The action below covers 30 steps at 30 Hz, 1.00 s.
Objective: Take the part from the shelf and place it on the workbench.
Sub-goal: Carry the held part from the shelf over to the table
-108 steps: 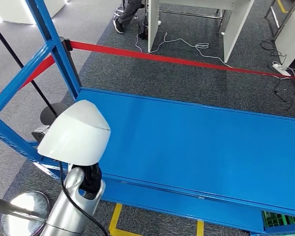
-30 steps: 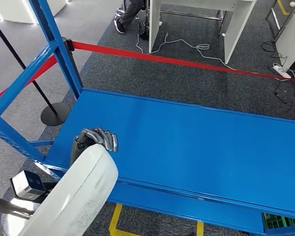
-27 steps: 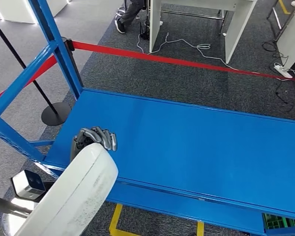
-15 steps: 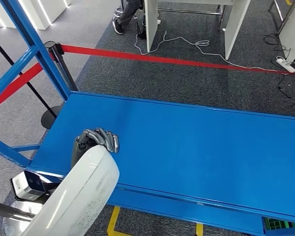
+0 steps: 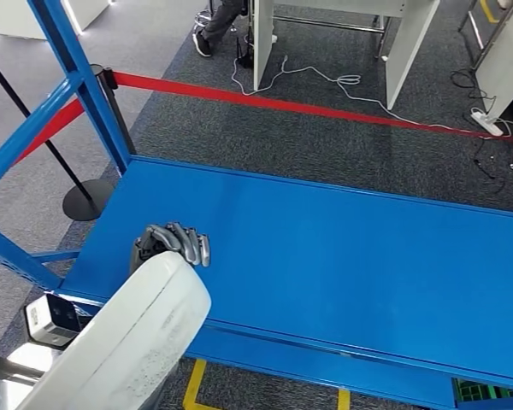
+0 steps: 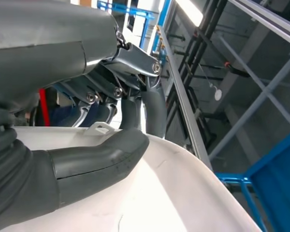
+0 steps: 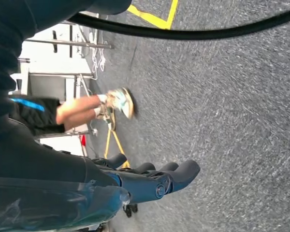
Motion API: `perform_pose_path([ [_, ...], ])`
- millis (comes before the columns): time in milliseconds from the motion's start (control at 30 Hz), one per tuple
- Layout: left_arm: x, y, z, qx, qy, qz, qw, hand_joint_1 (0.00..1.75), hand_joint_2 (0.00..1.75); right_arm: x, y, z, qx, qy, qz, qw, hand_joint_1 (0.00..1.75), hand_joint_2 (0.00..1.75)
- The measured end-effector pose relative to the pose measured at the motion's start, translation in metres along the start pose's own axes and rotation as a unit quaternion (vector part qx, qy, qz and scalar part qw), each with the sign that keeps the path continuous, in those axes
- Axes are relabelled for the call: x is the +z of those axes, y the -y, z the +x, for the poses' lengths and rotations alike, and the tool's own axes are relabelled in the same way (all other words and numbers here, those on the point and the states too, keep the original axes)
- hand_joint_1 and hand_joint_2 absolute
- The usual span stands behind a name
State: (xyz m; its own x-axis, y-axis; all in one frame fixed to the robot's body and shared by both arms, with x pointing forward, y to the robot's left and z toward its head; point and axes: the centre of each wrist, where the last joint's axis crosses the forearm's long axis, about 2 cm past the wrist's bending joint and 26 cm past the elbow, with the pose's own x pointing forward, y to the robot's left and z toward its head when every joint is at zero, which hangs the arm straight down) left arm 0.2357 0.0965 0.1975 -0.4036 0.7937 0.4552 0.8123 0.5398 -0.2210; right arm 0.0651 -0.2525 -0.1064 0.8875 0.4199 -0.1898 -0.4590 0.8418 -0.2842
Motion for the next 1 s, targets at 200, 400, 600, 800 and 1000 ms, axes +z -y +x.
perform_pose_path([
  [200,0.001,0.002,-0.003,0.005,-0.006,-0.002,1.000,1.55,1.75,0.000,0.000,0.000,0.000,-0.002,0.000,1.000,0.00,1.75],
  [400,0.002,0.002,-0.004,0.011,-0.007,-0.002,1.000,1.55,1.75,0.000,0.001,0.001,0.000,-0.003,-0.001,1.000,0.00,1.75],
  [600,0.003,0.002,-0.005,0.005,-0.011,0.001,1.000,1.55,1.75,0.000,0.002,0.001,-0.001,-0.010,-0.002,1.000,0.00,1.75],
  [800,0.003,0.004,-0.007,0.013,-0.013,-0.006,1.000,1.55,1.75,0.000,0.002,0.001,-0.001,-0.016,-0.002,1.000,0.00,1.75],
  [1000,0.004,0.007,-0.013,0.023,-0.025,-0.010,0.999,1.55,1.75,0.000,0.002,0.001,-0.003,-0.017,-0.001,1.000,0.00,1.75],
])
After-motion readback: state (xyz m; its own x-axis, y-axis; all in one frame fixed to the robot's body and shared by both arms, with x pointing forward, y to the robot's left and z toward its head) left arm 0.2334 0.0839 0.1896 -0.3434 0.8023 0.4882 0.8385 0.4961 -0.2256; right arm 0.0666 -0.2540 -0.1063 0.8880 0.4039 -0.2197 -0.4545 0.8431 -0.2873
